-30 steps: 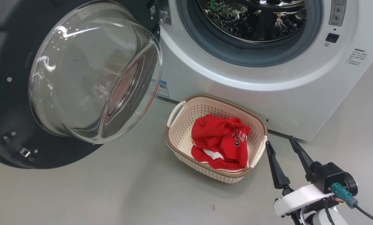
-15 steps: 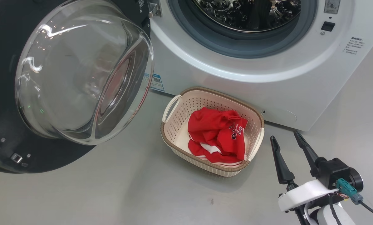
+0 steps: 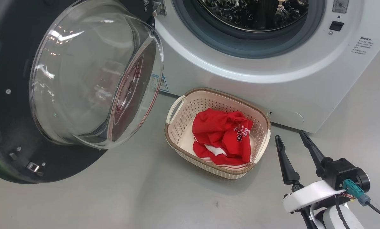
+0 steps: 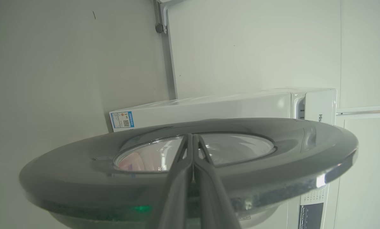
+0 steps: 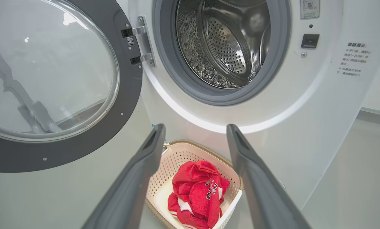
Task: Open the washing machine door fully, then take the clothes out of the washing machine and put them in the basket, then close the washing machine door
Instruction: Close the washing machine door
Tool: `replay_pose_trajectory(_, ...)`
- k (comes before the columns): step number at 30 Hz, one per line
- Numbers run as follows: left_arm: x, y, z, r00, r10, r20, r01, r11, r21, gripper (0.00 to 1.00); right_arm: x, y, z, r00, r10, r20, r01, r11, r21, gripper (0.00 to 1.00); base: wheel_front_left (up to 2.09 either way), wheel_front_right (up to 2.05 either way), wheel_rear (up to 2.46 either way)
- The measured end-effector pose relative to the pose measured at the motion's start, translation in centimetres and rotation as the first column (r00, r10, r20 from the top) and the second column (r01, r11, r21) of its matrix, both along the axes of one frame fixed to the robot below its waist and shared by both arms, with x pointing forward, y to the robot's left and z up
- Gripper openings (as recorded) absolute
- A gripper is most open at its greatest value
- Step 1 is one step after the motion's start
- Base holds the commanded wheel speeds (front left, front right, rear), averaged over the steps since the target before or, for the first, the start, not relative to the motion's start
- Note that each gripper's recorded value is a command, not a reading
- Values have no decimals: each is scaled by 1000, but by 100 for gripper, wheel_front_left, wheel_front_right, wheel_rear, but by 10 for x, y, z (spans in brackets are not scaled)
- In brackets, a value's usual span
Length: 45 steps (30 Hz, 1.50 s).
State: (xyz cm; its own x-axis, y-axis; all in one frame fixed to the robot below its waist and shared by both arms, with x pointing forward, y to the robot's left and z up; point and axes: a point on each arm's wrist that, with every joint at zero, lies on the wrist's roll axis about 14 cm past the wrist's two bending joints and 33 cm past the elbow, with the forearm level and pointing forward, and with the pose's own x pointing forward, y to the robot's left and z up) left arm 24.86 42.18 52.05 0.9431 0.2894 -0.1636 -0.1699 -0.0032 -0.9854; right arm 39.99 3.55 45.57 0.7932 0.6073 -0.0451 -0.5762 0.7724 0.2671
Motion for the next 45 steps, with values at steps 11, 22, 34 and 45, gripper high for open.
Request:
replay_pose_trajectory(11, 6, -22, 3, 991, -121, 56, 122, 992, -13, 0, 1, 1, -1, 1000, 1, -4, -1, 1000, 2, 100, 0, 0, 0)
replay_pose_trajectory(22, 15, -63, 3, 956, -260, 139, 269, 962, -45, 0, 3, -5, 0, 1000, -23, -1, 23, 1000, 4, 100, 0, 0, 0)
replay_pose_trajectory(34, 20, -106, 4, 894, -410, 181, 425, 904, -54, 0, 7, -14, 6, 998, -61, 14, 61, 998, 14, 100, 0, 0, 0)
replay_pose_trajectory(45, 34, -151, 6, 810, -538, 232, 565, 823, -65, 0, 11, -33, 10, 992, -127, 28, 126, 992, 20, 100, 0, 0, 0)
